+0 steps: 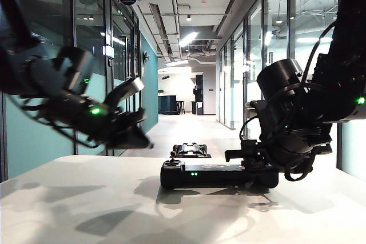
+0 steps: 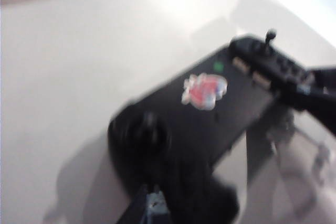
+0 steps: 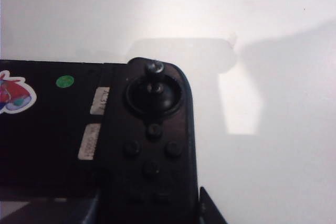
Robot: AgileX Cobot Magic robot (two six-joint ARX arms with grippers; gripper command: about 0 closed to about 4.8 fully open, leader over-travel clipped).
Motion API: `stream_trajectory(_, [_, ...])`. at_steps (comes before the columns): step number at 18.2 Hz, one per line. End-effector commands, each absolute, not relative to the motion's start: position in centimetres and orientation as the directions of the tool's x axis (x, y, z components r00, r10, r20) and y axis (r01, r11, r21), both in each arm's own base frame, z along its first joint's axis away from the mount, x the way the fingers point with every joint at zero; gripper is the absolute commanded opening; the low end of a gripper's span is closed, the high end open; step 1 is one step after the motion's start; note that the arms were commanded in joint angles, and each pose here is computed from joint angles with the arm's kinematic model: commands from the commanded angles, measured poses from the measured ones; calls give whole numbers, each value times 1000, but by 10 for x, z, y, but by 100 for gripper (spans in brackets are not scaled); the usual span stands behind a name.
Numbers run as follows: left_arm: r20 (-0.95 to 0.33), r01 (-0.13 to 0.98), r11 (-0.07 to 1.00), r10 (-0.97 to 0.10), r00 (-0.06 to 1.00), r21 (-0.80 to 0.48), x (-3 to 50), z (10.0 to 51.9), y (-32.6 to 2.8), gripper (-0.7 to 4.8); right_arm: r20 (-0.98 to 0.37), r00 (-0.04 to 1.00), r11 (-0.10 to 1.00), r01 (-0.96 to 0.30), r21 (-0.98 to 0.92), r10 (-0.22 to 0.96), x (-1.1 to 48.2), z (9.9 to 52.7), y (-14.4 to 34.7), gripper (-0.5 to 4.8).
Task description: Push the left joystick on the remote control sitting on the white table forward to make the robot dog walk in a straight line until it approaches the door.
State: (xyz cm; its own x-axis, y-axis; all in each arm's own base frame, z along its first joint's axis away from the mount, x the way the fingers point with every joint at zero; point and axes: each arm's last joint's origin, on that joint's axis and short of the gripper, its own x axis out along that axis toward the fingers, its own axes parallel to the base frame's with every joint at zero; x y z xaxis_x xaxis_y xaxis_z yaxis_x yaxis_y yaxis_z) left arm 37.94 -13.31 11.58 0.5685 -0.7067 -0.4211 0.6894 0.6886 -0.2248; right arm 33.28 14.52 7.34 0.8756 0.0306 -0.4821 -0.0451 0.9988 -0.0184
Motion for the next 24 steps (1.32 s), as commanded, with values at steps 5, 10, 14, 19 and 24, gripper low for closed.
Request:
stream_trajectory(5, [-421, 724, 650, -737, 528, -231, 402, 114, -159, -5, -457, 889, 999, -32, -11, 23, 335, 78, 146, 178])
stream_trajectory(10, [-438, 732, 639, -743, 507, -236, 417, 99, -176, -5, -470, 882, 999, -32, -18, 20, 335, 76, 145, 178])
stream_trajectory(14, [-452, 703, 679, -706, 545, -213, 424, 94, -177, -5, -477, 879, 999, -32, -21, 19, 334, 76, 145, 178])
stream_trajectory(19, [-454, 672, 718, -667, 591, -180, 426, 95, -176, -5, -477, 879, 999, -35, -19, 22, 334, 76, 145, 178])
stream_trajectory(24, [-441, 680, 711, -677, 590, -181, 427, 93, -177, -5, -477, 878, 999, -36, -20, 22, 334, 76, 145, 178])
